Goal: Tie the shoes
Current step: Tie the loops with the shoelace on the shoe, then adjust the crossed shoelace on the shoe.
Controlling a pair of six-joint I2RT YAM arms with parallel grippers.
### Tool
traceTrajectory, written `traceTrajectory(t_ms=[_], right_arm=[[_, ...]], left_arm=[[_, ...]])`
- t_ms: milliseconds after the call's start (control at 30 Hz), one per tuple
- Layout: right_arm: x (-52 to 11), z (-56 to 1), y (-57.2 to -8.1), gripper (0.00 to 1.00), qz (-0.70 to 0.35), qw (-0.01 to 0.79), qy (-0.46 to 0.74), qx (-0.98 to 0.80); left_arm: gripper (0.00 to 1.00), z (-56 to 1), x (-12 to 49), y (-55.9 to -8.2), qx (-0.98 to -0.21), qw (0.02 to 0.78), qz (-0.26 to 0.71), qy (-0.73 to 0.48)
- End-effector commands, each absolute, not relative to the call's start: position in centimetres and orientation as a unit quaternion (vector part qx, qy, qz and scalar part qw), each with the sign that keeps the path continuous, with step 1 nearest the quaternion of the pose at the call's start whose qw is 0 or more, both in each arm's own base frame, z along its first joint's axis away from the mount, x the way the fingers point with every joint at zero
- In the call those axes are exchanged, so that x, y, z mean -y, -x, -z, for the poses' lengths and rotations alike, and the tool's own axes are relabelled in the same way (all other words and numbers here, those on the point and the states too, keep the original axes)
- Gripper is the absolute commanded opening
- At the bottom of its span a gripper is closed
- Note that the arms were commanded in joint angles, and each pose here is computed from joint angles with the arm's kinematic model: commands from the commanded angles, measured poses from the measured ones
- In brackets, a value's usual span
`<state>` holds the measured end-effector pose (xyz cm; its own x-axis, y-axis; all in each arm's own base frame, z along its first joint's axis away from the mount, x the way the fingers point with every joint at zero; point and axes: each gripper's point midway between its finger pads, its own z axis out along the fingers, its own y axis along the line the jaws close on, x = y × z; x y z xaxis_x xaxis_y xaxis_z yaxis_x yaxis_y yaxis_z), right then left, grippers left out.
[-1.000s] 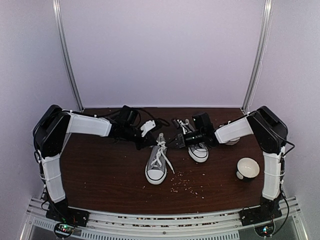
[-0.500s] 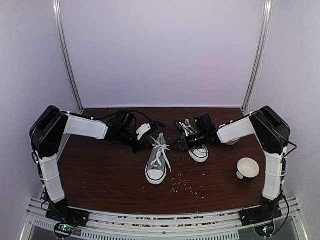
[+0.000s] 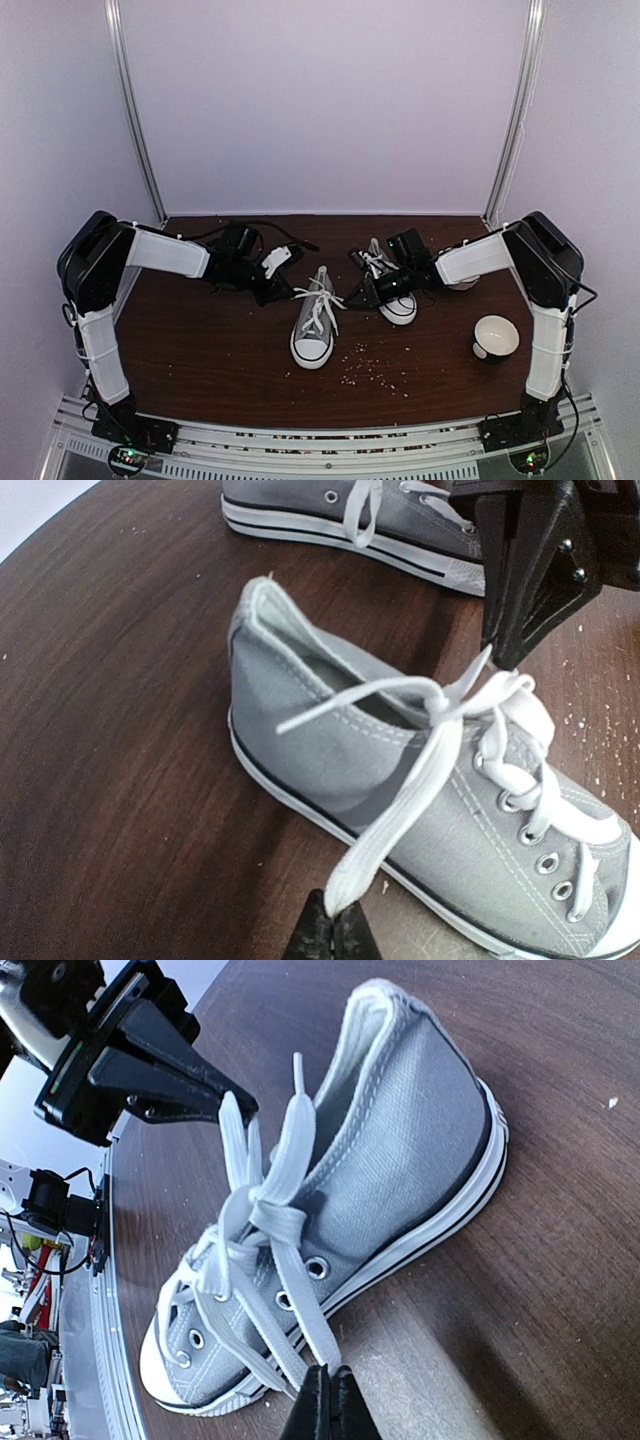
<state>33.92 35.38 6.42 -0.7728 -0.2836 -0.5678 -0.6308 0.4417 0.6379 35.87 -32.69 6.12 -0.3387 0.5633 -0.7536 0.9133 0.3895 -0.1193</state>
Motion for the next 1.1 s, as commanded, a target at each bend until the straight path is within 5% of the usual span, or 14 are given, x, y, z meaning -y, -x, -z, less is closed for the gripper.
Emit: traceTrajectory(t_ms=[0, 767, 1067], right_arm=[[-35.3, -7.8, -34.3, 0.0, -0.442, 0.207, 0.289, -0.823], [-36.9, -6.8, -34.4, 0.0, -0.446, 0.193, 0.308, -0.818], [-34.9, -10.2, -35.8, 0.29, -0.406, 0.238, 0.314, -0.825]], left_arm=[[0.0, -6.4, 31.6, -36.8, -0.782, 0.33, 0.264, -0.459], [0.0, -5.0, 30.8, -35.9, -0.786, 0.308, 0.278, -0.458], [0.0, -6.1, 31.5, -35.4, -0.768, 0.323, 0.296, -0.467]])
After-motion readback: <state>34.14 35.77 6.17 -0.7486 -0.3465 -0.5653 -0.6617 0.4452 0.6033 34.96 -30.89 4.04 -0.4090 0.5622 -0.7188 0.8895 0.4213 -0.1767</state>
